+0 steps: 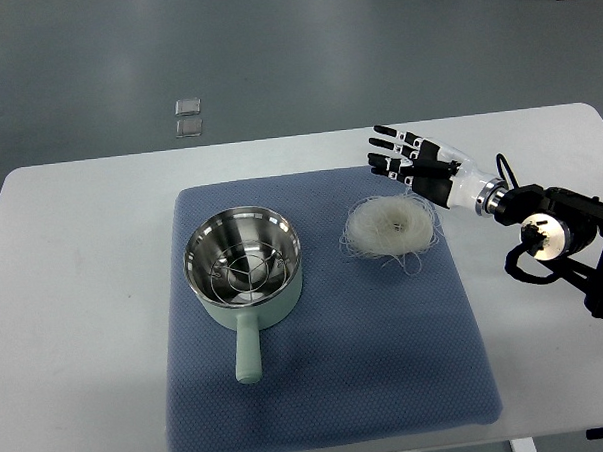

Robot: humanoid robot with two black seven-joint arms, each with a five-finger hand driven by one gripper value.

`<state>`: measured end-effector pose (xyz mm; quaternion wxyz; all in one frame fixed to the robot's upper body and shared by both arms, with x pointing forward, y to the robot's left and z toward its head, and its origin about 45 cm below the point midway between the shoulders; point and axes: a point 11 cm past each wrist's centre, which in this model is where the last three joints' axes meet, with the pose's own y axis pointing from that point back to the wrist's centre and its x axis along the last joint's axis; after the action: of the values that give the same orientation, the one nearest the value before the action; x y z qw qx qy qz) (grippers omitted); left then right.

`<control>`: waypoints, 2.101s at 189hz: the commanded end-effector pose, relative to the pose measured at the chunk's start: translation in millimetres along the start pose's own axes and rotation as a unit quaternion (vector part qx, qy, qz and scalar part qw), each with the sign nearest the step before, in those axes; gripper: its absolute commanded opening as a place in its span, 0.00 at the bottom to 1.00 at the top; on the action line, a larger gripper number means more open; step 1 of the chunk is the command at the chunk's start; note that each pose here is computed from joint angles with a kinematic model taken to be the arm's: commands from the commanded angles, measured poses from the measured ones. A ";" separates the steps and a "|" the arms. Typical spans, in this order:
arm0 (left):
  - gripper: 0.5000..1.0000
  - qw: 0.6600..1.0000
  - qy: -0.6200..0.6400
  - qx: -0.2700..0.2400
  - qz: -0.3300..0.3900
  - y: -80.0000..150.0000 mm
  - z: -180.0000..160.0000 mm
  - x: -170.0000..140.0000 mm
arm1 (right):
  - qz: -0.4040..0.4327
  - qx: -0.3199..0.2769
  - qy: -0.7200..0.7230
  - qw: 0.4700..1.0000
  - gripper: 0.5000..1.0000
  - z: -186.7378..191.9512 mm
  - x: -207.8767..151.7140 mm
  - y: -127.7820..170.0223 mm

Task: Put vermicelli into pot with right hand
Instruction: 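Reach the right hand over the white vermicelli bundle, then close the right hand fingers around the vermicelli bundle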

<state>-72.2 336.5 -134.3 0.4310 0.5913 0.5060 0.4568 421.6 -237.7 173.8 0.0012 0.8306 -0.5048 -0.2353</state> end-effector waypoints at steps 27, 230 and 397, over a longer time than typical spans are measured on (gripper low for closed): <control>1.00 1.000 0.001 0.002 -0.002 0.0 -0.8 -2.2 | -0.010 -0.005 0.047 0.999 0.85 -3.6 -3.2 -1.6; 1.00 1.000 -0.001 -0.002 0.002 0.5 3.6 0.8 | -0.163 -0.100 0.608 0.771 0.85 -15.5 -13.7 8.9; 1.00 1.000 -0.001 -0.002 0.002 0.5 3.6 0.9 | -0.151 -0.127 0.643 0.740 0.81 1.4 0.9 6.6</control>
<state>-68.3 337.3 -134.5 0.4320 0.5921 0.5028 0.4583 416.5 -245.3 175.2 0.3968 0.8410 -0.2213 0.2937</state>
